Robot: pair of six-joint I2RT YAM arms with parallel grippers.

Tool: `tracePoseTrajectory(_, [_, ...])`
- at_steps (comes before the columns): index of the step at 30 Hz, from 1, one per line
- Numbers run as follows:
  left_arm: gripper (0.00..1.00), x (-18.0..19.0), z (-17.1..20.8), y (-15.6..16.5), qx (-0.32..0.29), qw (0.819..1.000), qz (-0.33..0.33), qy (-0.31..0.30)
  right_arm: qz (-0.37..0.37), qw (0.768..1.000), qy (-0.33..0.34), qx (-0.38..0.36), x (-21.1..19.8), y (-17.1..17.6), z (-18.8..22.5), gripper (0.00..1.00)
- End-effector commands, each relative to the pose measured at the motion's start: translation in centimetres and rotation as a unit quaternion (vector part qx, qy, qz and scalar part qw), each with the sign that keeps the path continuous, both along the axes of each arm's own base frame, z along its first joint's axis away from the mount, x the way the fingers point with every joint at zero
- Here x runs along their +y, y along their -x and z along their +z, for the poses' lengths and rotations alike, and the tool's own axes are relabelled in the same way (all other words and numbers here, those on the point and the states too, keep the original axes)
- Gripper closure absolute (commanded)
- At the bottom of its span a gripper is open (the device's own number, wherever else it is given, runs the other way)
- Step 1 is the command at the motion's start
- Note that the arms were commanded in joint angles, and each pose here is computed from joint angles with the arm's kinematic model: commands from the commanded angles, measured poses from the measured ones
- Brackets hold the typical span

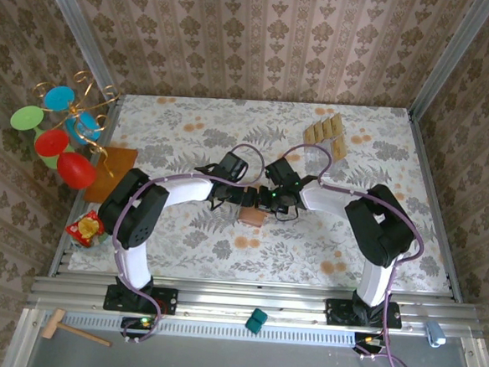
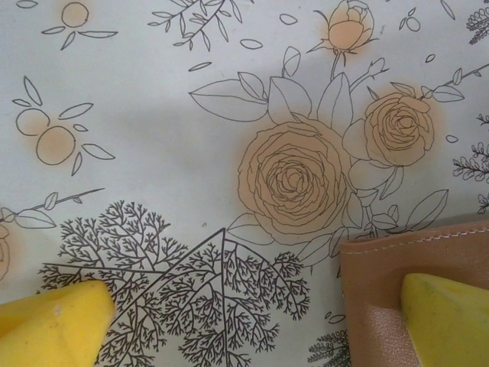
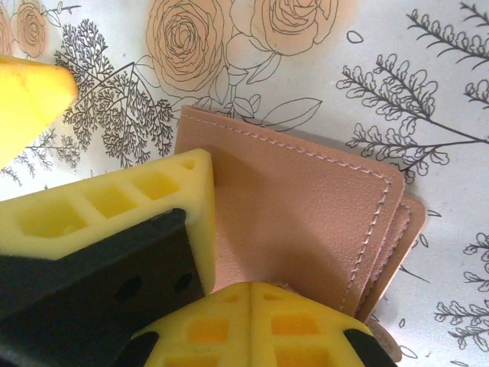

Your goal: Put the credit cards into the card holder

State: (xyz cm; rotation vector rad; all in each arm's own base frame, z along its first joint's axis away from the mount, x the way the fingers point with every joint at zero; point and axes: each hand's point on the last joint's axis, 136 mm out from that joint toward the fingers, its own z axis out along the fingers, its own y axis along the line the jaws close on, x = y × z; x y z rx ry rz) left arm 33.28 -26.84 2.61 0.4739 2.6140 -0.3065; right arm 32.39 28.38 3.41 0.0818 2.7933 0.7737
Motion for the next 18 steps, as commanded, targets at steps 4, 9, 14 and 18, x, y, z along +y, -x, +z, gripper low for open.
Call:
tracePoseTrajectory(4, [0.00,2.2,0.2,2.3,0.041,0.999,0.011,-0.030,-0.003,1.000,0.000,0.008,0.3,0.1,-1.7,1.00])
tracePoseTrajectory(9, [0.00,3.0,0.2,3.0,0.042,0.998,0.013,-0.033,-0.003,1.000,-0.003,0.005,0.4,0.0,-1.3,1.00])
tracePoseTrajectory(14, [0.00,3.7,-0.2,3.8,0.042,0.998,0.017,-0.033,-0.002,1.000,-0.007,0.002,0.5,-0.2,-0.9,1.00])
tracePoseTrajectory(18, [0.00,3.5,-0.8,4.1,0.048,0.998,0.010,-0.031,-0.002,1.000,-0.012,-0.003,0.6,-0.3,-0.2,1.00])
